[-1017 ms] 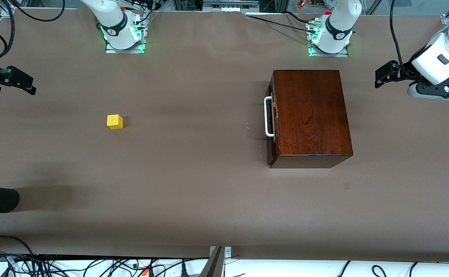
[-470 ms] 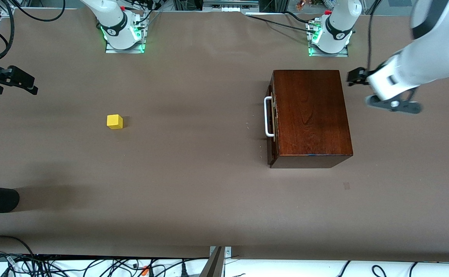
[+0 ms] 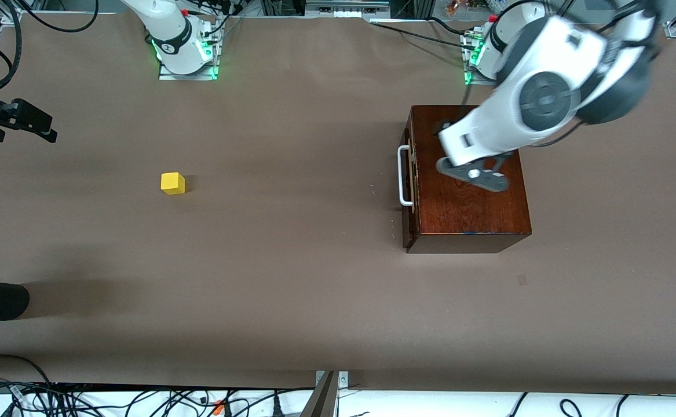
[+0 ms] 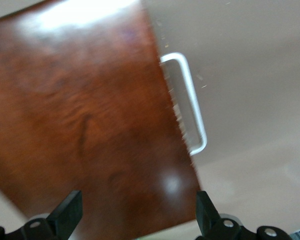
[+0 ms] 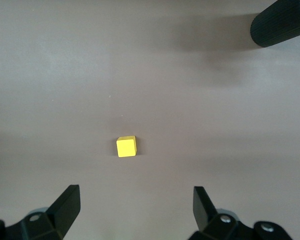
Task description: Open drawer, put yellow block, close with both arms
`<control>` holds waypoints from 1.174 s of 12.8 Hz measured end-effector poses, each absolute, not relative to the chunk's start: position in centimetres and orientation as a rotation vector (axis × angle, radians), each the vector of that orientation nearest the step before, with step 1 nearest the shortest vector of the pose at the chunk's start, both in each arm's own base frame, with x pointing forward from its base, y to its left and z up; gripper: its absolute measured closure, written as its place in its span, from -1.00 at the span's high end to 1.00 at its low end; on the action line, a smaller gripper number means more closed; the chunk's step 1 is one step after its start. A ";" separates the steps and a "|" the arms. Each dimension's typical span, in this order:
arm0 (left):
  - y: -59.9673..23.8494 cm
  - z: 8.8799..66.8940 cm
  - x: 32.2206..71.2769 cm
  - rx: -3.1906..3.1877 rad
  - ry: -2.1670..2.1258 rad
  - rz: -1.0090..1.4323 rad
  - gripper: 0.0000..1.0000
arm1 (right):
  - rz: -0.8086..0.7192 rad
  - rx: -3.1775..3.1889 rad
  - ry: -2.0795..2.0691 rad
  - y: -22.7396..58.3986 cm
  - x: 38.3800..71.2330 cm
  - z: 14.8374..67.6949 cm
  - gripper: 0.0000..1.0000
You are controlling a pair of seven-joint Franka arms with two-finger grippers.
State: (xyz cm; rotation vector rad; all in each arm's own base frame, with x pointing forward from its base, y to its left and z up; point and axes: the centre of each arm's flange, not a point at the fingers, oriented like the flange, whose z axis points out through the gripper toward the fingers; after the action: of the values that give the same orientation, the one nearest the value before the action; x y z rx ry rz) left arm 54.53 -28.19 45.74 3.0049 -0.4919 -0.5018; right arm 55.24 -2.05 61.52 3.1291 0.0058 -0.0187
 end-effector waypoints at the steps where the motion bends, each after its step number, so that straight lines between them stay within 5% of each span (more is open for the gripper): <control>1: -29.9 44.4 54.5 2.999 -0.499 -0.485 1.00 | -0.018 3.129 0.006 -2.0 55.2 61.5 1.00; 9: -42.1 33.9 51.5 3.076 -0.545 -0.360 1.00 | -0.013 3.129 0.006 -2.0 55.2 61.7 1.00; 15: -44.5 32.3 49.5 3.250 -0.413 -0.260 1.00 | -0.012 3.129 0.006 -2.0 55.3 61.7 1.00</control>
State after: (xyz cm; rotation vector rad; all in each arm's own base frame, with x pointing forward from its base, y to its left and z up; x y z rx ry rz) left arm 49.53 -44.53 32.30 3.2503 -0.4132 -0.2600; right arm 55.25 -2.04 61.72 3.1292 0.0059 -0.0119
